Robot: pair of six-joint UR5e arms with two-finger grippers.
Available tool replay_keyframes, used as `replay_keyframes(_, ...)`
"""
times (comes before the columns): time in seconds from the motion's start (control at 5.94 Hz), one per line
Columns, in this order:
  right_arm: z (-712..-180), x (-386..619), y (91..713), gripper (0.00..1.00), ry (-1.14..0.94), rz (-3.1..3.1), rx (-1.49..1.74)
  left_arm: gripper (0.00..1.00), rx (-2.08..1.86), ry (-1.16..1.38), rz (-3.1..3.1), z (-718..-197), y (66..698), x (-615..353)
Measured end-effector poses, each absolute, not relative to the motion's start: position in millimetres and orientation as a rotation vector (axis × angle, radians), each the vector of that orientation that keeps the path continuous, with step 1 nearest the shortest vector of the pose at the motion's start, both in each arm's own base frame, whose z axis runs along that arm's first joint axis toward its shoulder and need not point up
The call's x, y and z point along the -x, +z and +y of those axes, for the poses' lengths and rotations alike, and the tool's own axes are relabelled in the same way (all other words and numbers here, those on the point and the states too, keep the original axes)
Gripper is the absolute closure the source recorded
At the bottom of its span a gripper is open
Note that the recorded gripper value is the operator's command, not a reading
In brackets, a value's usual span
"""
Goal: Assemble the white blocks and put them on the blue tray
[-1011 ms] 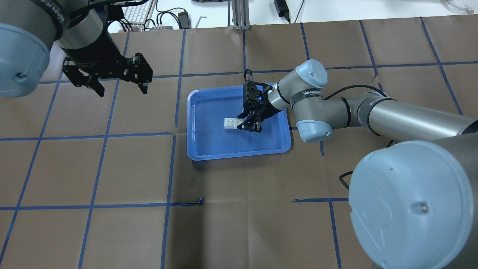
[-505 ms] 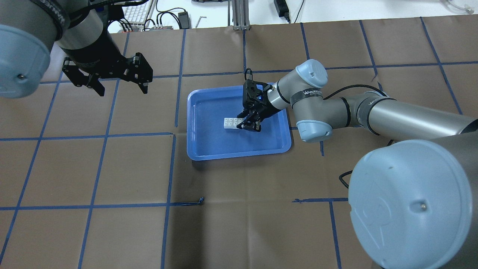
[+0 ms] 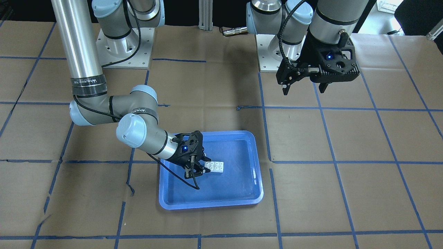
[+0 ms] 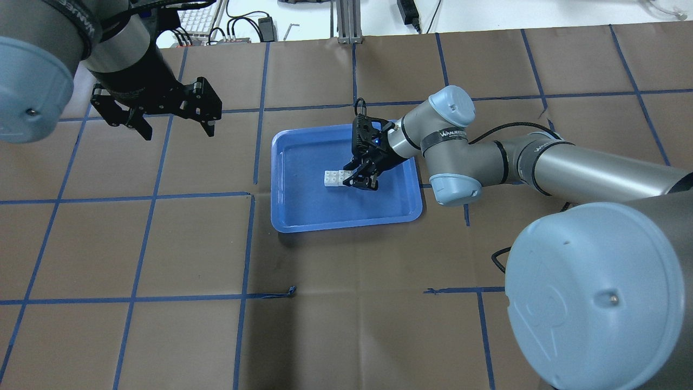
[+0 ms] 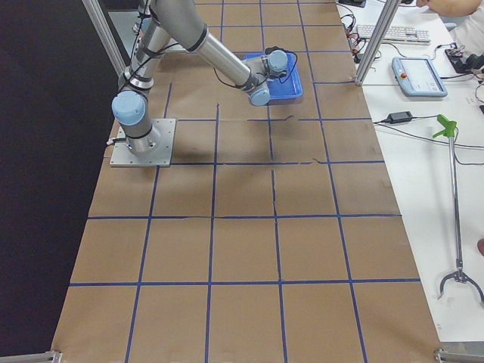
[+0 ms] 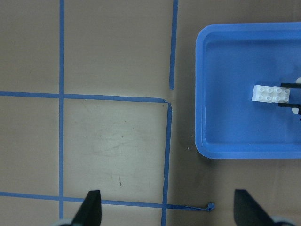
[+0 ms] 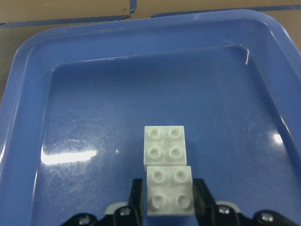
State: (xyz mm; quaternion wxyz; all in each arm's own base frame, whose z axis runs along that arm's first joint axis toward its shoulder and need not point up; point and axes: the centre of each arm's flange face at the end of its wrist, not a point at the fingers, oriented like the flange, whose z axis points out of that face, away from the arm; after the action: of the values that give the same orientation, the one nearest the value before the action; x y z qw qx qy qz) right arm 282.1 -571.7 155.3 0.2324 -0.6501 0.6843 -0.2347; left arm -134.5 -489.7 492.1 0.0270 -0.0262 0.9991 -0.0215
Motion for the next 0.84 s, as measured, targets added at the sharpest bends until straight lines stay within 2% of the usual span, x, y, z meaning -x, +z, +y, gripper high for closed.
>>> replay_keyframes(0.17, -571, -282, 155, 0.41, -0.642, 1.882, 1.784, 0.00, 0.081, -0.066, 3.086, -490, 492, 135)
replay_keyframes(0.34, -571, -282, 154, 0.36, -0.641, 1.883, 1.782, 0.00, 0.081, -0.066, 3.086, -490, 492, 135)
replay_keyframes(0.51, -572, -282, 155, 0.01, -0.641, 1.884, 1.781, 0.00, 0.081, -0.065, 3.086, -490, 492, 135)
replay_keyframes(0.84, -577, -280, 170, 0.00, -0.646, 1.944, 1.726, 0.00, 0.081, -0.064, 3.086, -489, 491, 135)
